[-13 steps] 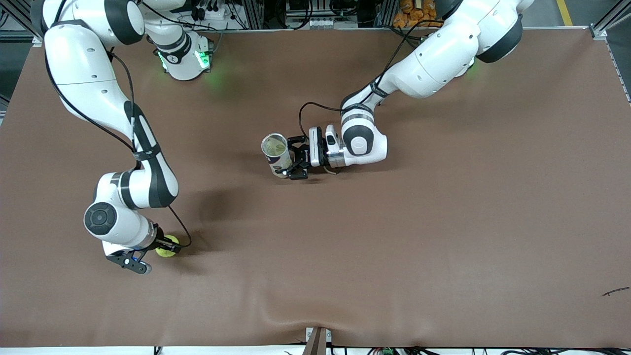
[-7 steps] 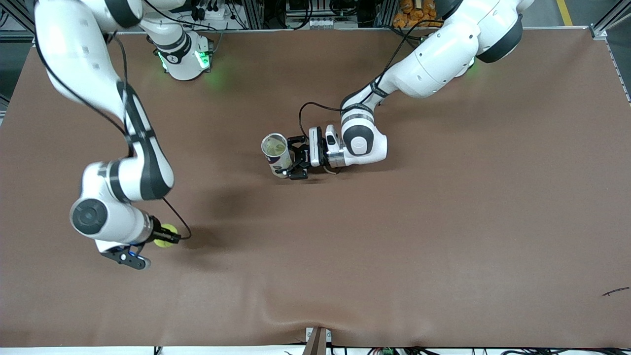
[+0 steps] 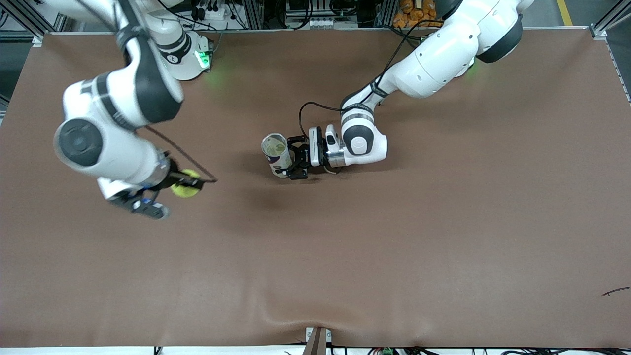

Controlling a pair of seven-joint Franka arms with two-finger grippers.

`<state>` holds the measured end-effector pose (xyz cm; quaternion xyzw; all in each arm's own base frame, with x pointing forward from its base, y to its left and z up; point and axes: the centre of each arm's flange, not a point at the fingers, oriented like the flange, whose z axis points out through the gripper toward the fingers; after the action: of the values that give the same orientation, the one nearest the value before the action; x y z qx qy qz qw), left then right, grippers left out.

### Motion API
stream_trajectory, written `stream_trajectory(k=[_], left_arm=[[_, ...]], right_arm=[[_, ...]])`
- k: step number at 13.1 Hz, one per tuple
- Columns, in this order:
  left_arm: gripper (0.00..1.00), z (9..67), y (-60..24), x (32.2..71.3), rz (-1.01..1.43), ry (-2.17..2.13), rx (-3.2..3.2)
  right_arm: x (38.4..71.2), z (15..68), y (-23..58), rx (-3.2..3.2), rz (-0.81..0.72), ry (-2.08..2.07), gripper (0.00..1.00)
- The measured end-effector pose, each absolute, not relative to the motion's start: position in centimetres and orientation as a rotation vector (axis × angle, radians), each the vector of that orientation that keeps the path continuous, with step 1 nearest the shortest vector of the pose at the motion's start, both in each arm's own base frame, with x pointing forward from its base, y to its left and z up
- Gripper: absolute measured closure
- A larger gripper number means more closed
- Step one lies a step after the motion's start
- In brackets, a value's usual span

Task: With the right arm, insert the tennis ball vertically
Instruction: 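Carry the second ball to the can and drop it in with the right gripper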

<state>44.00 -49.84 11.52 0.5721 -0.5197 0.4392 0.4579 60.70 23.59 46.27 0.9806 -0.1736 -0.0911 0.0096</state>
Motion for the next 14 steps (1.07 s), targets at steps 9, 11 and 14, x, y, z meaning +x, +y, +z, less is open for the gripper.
stream_trajectory(k=[9,11,14], left_arm=[[0.19,11.5,-49.8,44.0,1.082,-1.28,1.41],[0.19,11.5,-49.8,44.0,1.082,-1.28,1.41],[0.19,11.5,-49.8,44.0,1.082,-1.28,1.41]], right_arm=[[49.5,41.6,40.7,2.839,-0.318,-0.84,0.33],[47.9,40.9,42.2,2.81,-0.319,-0.857,0.33],[48.1,40.7,42.0,2.81,-0.309,-0.875,0.33]])
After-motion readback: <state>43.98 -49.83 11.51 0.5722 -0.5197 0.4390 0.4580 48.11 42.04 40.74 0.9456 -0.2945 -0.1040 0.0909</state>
